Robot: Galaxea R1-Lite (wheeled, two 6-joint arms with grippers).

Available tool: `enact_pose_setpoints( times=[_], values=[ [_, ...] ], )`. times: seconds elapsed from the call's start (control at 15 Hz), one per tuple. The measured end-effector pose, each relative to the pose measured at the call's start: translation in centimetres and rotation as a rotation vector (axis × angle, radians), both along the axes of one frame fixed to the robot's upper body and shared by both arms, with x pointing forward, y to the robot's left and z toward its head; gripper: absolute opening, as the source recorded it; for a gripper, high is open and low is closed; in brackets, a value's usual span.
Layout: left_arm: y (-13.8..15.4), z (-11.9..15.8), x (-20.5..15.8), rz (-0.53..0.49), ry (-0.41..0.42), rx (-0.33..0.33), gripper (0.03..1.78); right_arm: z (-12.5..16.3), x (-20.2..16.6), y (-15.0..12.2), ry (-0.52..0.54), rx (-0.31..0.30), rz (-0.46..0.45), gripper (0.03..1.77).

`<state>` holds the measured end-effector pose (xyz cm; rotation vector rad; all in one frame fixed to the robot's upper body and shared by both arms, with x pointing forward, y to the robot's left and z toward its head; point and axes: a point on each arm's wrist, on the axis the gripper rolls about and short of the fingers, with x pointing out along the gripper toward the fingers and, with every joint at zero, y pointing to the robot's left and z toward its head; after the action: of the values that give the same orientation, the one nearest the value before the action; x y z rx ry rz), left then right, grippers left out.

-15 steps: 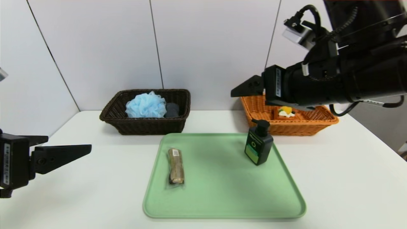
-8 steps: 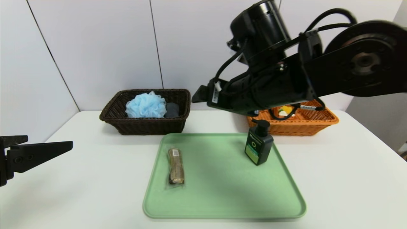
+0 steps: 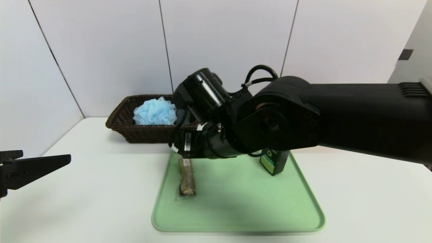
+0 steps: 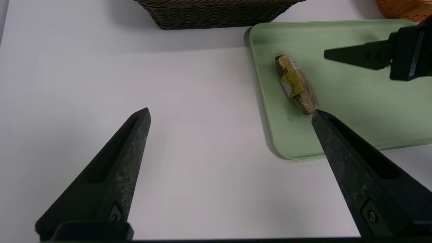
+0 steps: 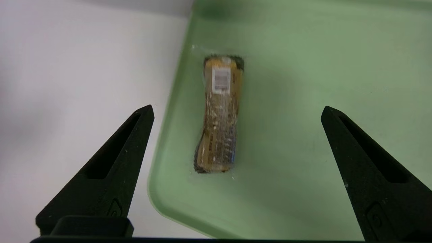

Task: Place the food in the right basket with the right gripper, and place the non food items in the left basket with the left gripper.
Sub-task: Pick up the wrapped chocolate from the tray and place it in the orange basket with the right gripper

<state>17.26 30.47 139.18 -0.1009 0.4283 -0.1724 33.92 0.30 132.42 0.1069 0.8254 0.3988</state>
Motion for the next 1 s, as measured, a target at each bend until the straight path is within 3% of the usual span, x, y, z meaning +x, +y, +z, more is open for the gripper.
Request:
enact_pose_setpoints(
  times=[0.27,0.67,1.0],
  values=[
    [0.0,0.0,0.0,0.003,0.001,-0.009,1.69,-2.2,-1.0,1.6,0.034,-0.073,0.036,1.71],
    [0.0,0.0,-0.4,-0.033,0.003,-0.042,1.69,-3.9,-0.7,3.4,-0.008,-0.09,0.083,1.71],
    [0.0,0.0,-0.4,-0.037,-0.013,-0.049,1.69,-5.8,0.0,3.9,-0.048,-0.188,0.114,1.71]
  ],
)
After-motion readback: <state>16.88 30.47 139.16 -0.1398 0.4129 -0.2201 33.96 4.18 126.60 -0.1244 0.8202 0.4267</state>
